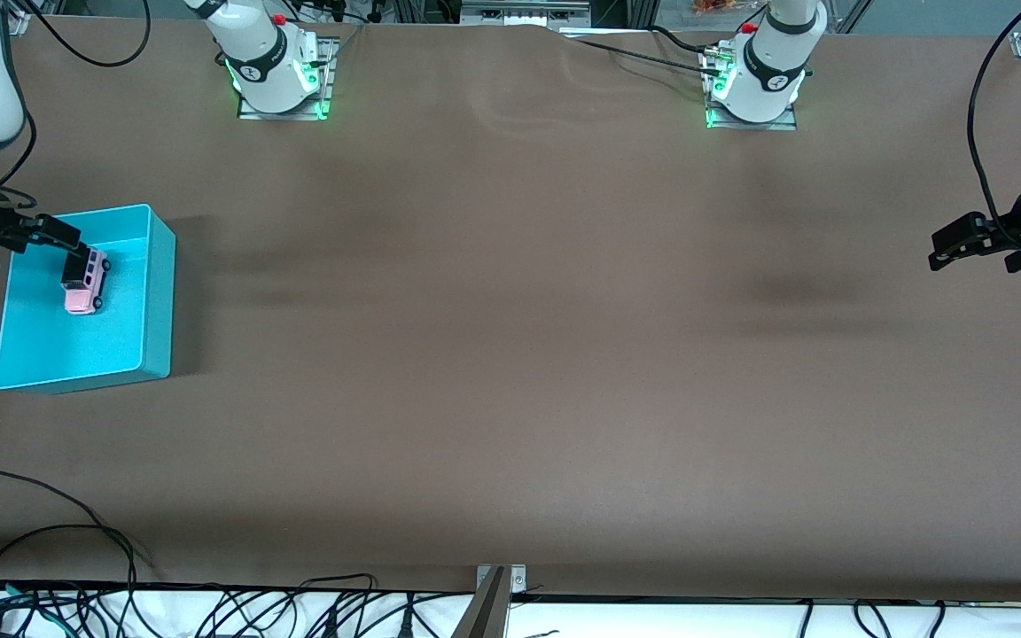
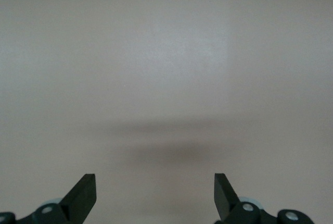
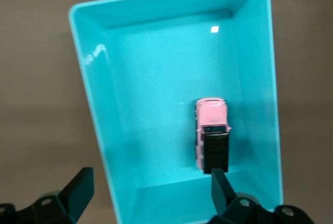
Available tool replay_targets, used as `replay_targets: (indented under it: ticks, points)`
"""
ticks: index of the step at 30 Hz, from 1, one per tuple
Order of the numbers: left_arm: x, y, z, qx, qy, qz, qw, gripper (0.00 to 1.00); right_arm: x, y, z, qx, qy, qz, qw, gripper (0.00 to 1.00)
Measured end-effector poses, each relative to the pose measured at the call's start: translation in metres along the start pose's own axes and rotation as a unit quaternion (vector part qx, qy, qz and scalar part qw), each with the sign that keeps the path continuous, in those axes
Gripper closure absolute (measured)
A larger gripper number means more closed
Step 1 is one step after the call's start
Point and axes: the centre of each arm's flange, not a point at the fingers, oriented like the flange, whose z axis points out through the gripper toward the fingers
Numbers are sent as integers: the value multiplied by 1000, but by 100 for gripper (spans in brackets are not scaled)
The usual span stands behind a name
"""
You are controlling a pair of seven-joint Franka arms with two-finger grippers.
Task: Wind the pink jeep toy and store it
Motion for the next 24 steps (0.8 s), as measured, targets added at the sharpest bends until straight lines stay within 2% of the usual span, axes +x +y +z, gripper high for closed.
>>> replay_targets:
  ticks: [5,10,14,24]
  points:
    - [0,0,-2,0,3,0,1000,0,6,-26,-50,7,-20,22,1000,0]
    - [0,-1,-3,0,3,-1,1000,0,11,-54,-90,11,-26,36,999,0]
    - [0,-2,-3,1,4,-2,1000,0,14,-85,-109,18,-29,28,999,0]
    - [-1,-11,-3,1,4,-9,1000,0,16,-138,-140,15,-35,19,999,0]
